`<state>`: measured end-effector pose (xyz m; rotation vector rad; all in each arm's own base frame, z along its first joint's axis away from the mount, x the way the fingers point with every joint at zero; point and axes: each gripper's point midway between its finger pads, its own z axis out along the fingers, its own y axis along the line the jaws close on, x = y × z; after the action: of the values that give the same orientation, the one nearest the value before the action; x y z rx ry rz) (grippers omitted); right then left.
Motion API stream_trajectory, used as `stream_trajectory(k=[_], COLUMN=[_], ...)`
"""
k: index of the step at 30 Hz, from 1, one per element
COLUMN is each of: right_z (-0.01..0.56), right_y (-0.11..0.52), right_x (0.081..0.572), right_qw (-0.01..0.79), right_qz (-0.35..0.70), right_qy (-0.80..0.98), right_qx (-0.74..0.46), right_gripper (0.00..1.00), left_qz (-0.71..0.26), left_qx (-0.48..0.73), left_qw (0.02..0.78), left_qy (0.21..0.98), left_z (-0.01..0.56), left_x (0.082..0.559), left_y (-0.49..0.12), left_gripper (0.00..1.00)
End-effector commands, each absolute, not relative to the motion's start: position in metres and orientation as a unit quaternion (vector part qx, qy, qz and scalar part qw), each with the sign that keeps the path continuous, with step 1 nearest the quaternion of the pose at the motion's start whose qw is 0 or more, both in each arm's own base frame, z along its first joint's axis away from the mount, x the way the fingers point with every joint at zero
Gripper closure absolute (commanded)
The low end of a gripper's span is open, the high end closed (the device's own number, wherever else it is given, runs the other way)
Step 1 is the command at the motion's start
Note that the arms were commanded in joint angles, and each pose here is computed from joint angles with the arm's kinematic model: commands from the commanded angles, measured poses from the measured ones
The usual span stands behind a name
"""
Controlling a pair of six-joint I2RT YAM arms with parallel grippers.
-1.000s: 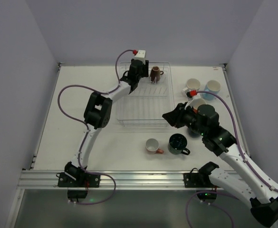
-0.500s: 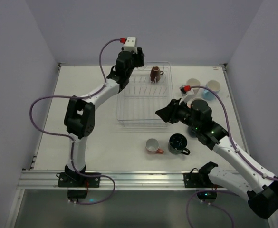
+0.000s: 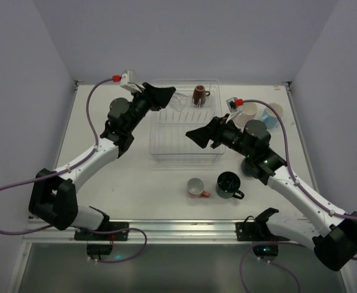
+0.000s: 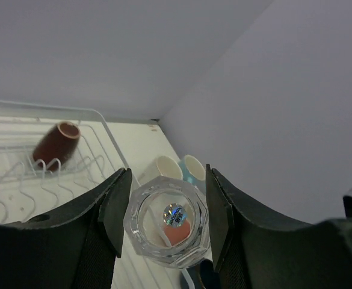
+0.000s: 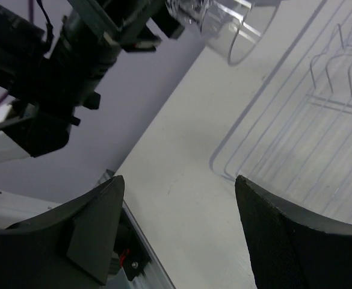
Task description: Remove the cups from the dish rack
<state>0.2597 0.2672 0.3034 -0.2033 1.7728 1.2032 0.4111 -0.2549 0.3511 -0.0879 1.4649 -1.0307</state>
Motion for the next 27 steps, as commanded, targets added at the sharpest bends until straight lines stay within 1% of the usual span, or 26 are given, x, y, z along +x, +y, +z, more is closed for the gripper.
stream_trajectory(k=[1,8,16,23,25,26,27], right_z=[0.357,0.362,0.363,0.376,0.379,0.381,0.387], right_y=[0.269,0.271,0.279,0.295,0.303,0.306,0.306], right_x=[0.255,0.248,0.251,0.261,0.266,0.267,0.266], right_qw=[0.517,0.510,0.494,0.495,0.491,0.490,0.497], right_qz=[0.536,0.556,0.569,0.586,0.592,0.602,0.605], right_qy=[0.661,0.650,0.652,0.634,0.630,0.622,0.612], right_qx=[-0.092,-0.092,-0.089,-0.103,-0.107,-0.105,-0.109], right_gripper=[0.23,0.23,0.25,0.41,0.46,0.54,0.59], left_qz=[-0.571,-0.630,-0.667,-0.679,-0.678,-0.677,-0.676], left_qx=[-0.046,-0.033,-0.028,-0.031,-0.033,-0.035,-0.037], left_qw=[0.566,0.538,0.516,0.508,0.510,0.513,0.513], left_qy=[0.592,0.560,0.536,0.529,0.527,0.526,0.528], left_z=[0.372,0.380,0.378,0.369,0.367,0.367,0.365], left_x=[0.369,0.326,0.308,0.302,0.301,0.300,0.301], left_y=[-0.264,-0.268,-0.275,-0.282,-0.280,-0.279,-0.279], left_gripper=[0.95,0.96,0.97,0.97,0.95,0.91,0.91])
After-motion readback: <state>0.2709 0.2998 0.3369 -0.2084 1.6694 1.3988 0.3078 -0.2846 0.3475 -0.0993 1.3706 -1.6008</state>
